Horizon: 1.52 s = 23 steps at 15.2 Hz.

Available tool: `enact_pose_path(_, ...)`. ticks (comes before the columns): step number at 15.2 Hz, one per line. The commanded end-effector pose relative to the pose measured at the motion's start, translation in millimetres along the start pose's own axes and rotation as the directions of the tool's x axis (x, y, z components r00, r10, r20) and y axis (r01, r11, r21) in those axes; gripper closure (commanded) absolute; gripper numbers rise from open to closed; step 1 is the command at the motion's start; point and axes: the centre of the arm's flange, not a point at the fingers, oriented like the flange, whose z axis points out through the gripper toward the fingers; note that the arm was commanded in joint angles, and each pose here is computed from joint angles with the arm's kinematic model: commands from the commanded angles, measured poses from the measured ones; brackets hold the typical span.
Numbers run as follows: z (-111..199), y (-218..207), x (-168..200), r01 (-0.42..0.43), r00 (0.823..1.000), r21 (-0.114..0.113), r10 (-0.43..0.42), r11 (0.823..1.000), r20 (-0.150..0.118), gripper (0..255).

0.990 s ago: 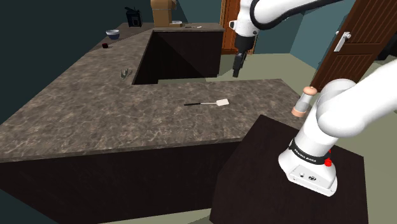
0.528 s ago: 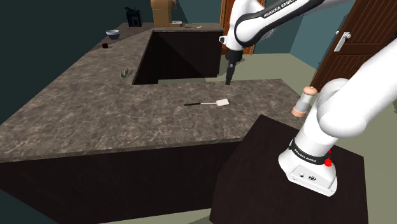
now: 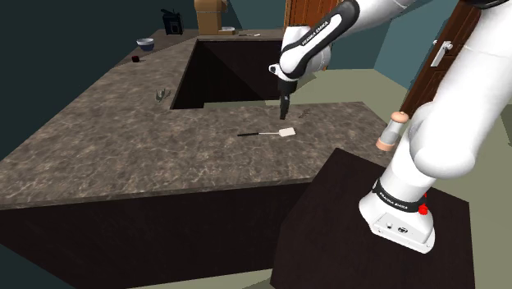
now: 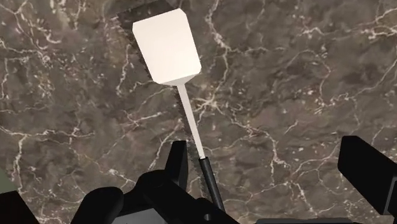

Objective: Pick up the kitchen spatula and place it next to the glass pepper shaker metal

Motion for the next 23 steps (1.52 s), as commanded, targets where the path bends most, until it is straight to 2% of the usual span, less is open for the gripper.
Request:
enact_pose_path(1, 23, 13, 11, 0.046, 0.999, 0.006, -0.046, 0.999, -0.004, 0)
enact_pose_path(9, 107, 57, 57, 0.211, 0.977, 0.032, -0.210, 0.977, -0.021, 0)
enact_pose_path(17, 147, 55, 58, 0.211, 0.977, 0.032, -0.210, 0.977, -0.021, 0)
enact_pose_path(23, 147, 55, 58, 0.211, 0.977, 0.032, -0.210, 0.977, -0.021, 0)
